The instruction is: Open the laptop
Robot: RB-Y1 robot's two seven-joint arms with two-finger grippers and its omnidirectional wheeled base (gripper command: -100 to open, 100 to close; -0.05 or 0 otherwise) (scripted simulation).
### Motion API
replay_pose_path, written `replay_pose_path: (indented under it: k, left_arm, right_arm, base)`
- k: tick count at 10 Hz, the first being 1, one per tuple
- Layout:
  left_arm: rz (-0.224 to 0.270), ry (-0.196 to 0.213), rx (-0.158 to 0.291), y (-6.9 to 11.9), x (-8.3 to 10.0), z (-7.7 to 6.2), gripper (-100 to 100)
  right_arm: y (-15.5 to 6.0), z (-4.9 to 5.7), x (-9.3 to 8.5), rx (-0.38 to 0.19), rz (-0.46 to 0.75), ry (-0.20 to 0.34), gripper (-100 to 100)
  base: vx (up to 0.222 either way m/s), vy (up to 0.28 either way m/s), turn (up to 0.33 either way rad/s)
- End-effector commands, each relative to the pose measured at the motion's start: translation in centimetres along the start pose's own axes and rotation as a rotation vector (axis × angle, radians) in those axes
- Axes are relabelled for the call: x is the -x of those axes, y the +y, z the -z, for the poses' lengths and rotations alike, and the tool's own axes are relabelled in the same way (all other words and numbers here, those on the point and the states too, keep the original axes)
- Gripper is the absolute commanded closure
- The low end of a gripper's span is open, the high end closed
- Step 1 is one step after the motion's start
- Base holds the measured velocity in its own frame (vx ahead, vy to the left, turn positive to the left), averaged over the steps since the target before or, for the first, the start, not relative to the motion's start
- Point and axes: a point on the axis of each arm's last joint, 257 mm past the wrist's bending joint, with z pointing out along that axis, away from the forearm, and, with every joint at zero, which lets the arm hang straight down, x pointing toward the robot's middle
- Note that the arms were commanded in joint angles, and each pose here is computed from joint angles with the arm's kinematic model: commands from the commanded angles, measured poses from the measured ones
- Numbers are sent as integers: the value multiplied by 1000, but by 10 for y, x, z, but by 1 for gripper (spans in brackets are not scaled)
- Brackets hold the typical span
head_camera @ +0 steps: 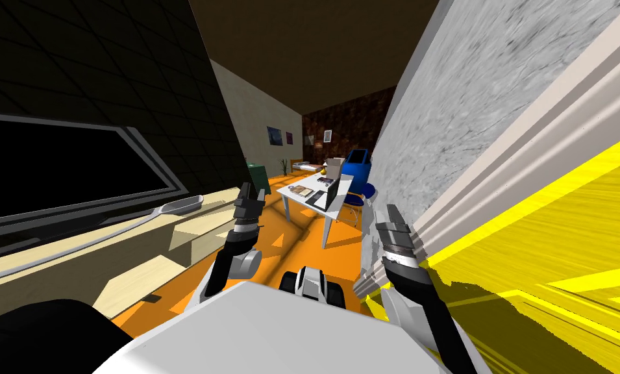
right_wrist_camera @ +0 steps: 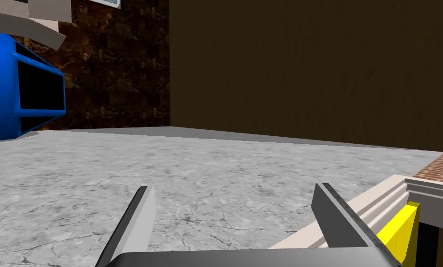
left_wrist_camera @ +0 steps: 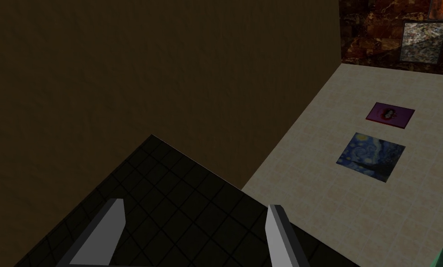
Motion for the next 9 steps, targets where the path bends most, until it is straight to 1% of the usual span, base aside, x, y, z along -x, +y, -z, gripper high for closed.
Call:
replay_pose_path:
  k: [1,5,9]
  left_arm:
    - [0,0,0,0,0,0,0]
    - [0,0,0,0,0,0,0]
    - [0,0,0,0,0,0,0]
  right_arm:
    - [-18,2,-4,-39,116,55,-100]
    - [-50,5,-4,-103,324,129,-100]
    - [-87,11,5,-172,562,198,-100]
  base:
    - [72,115,-25]
    - [81,137,-37]
    - [94,166,-47]
